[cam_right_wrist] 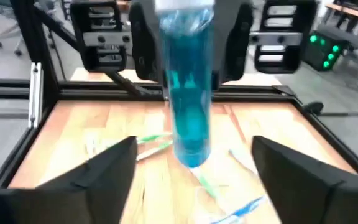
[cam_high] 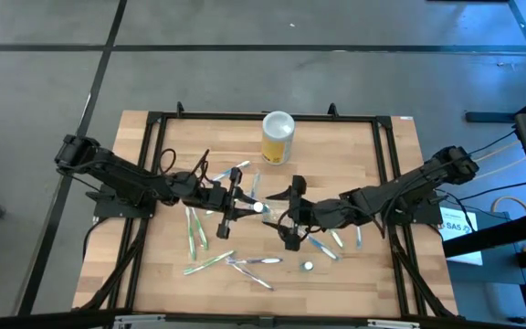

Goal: Pick & Place toothbrushing station
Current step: Put the blue mouthwash into the transparent organizer

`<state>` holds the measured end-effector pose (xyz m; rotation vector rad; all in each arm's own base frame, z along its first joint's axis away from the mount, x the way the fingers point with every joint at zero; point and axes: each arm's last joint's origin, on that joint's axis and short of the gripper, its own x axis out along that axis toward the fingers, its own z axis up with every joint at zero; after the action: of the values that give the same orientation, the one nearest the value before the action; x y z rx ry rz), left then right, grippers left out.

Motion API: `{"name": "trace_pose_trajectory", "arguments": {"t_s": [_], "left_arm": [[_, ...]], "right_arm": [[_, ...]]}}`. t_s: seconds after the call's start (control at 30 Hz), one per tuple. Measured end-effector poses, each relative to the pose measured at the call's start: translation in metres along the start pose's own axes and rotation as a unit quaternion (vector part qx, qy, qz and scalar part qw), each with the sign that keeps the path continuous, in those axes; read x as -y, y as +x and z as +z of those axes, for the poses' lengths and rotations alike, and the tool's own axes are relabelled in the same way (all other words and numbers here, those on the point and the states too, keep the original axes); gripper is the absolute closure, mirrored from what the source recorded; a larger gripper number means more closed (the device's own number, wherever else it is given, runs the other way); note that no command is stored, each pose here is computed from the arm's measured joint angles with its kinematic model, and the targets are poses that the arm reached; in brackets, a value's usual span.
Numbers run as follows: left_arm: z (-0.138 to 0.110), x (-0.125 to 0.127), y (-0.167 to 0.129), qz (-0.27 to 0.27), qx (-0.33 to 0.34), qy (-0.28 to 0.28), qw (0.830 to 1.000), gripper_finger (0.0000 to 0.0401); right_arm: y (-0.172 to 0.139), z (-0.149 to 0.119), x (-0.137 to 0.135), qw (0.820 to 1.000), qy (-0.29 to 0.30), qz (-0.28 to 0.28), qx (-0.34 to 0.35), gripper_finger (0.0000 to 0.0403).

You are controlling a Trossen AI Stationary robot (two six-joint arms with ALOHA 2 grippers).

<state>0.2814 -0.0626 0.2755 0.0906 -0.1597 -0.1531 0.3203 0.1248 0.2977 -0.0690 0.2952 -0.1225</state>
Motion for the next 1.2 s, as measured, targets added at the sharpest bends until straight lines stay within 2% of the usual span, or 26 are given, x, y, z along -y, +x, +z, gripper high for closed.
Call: {"name": "trace_pose_trajectory", "arguments": {"t_s": [0.1, 0.2, 0.43, 0.6, 0.83, 1.03, 1.2], "left_arm": [[-0.001, -0.001, -0.004, 0.008, -0.038, -0.008, 0.999, 0.0343], [-0.003, -0.002, -0.011, 0.015, -0.084, -0.024, 0.996, 0.0343], [-0.008, -0.006, -0.022, 0.049, -0.161, -0.064, 0.984, 0.0343], [-0.013, -0.006, -0.021, 0.050, -0.174, -0.069, 0.981, 0.0343], [-0.017, -0.005, -0.012, 0.045, -0.207, -0.053, 0.976, 0.0343], [-0.012, -0.005, -0.009, 0.042, -0.207, -0.043, 0.977, 0.0343], [-0.008, -0.005, -0.008, 0.041, -0.208, -0.039, 0.977, 0.0343]], "right_arm": [[-0.005, -0.001, -0.002, 1.000, -0.002, -0.014, -0.008, 0.0051], [-0.011, 0.001, -0.005, 1.000, -0.002, -0.016, -0.002, 0.0043], [-0.019, 0.008, -0.005, 1.000, 0.002, -0.012, 0.012, 0.0079], [-0.013, 0.008, 0.002, 1.000, 0.006, -0.017, 0.008, 0.0108], [-0.007, 0.008, 0.011, 1.000, 0.018, 0.014, 0.002, 0.0131], [-0.005, 0.007, 0.015, 0.999, 0.025, 0.018, -0.004, 0.0132], [-0.004, 0.006, 0.016, 1.000, 0.025, 0.017, -0.007, 0.0118]]}}
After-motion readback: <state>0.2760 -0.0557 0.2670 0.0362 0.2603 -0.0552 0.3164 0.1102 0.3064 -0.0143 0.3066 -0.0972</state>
